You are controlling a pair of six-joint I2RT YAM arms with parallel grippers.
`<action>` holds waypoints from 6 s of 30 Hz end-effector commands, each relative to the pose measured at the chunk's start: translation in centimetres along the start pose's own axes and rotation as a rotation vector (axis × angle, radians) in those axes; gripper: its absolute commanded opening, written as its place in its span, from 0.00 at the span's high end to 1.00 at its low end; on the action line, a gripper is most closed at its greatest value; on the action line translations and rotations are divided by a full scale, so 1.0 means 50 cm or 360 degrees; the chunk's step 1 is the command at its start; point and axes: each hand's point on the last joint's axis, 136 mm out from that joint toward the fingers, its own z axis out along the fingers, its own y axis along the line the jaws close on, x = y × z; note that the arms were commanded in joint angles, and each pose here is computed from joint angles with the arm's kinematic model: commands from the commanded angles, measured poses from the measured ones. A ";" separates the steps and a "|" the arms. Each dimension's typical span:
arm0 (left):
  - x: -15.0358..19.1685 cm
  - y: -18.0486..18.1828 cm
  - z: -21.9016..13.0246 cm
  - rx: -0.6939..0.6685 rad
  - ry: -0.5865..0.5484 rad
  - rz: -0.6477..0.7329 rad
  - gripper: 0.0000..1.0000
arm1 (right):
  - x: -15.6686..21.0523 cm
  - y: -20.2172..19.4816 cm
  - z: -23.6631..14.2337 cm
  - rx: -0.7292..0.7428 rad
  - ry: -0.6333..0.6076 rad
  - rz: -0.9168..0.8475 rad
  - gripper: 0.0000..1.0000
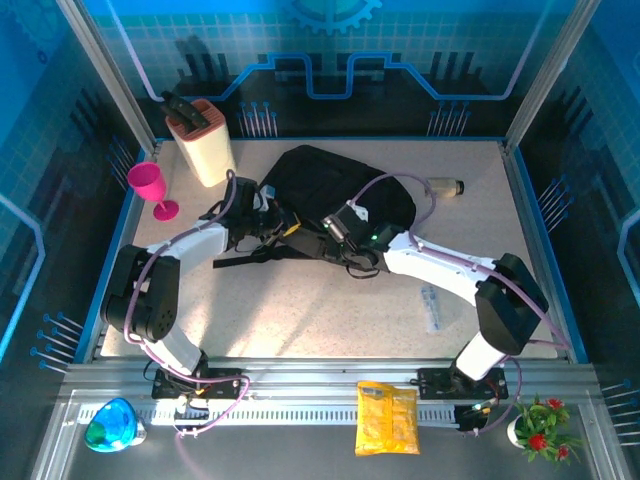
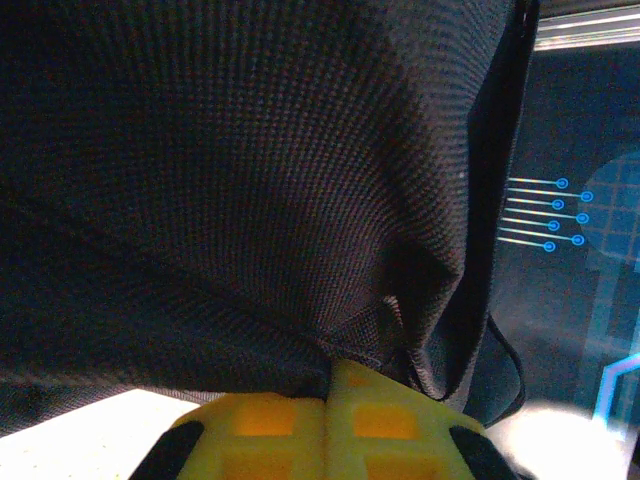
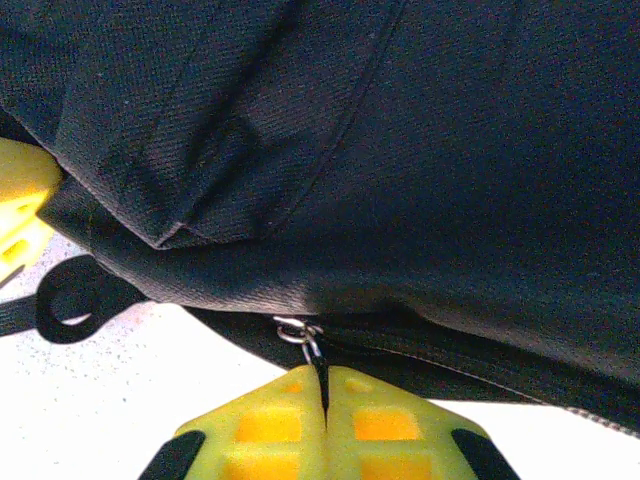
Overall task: Pack the student bag
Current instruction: Zip the student bag at the center of the table.
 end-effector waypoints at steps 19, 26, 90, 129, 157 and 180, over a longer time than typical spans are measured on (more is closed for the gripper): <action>-0.065 0.041 0.000 -0.0126 -0.0213 -0.0075 1.00 | 0.004 -0.174 -0.077 0.0381 -0.0073 -0.0018 1.00; -0.087 0.057 0.001 -0.0157 -0.0277 -0.0125 1.00 | 0.009 -0.248 -0.091 0.0470 -0.0065 0.0049 1.00; -0.183 0.046 -0.024 -0.0181 -0.0283 0.0071 0.68 | -0.009 0.058 -0.044 -0.0315 0.0359 -0.0374 1.00; 0.011 0.026 0.008 0.0307 -0.0258 0.0066 1.00 | -0.019 0.093 0.006 -0.0291 0.0439 -0.0264 1.00; -0.105 0.029 -0.026 0.0137 -0.0393 0.0291 1.00 | 0.019 -0.083 -0.037 0.0052 0.0349 -0.0302 1.00; -0.045 0.089 -0.126 -0.0204 -0.0441 -0.0047 0.44 | -0.016 0.170 -0.079 -0.0587 0.0151 -0.0659 1.00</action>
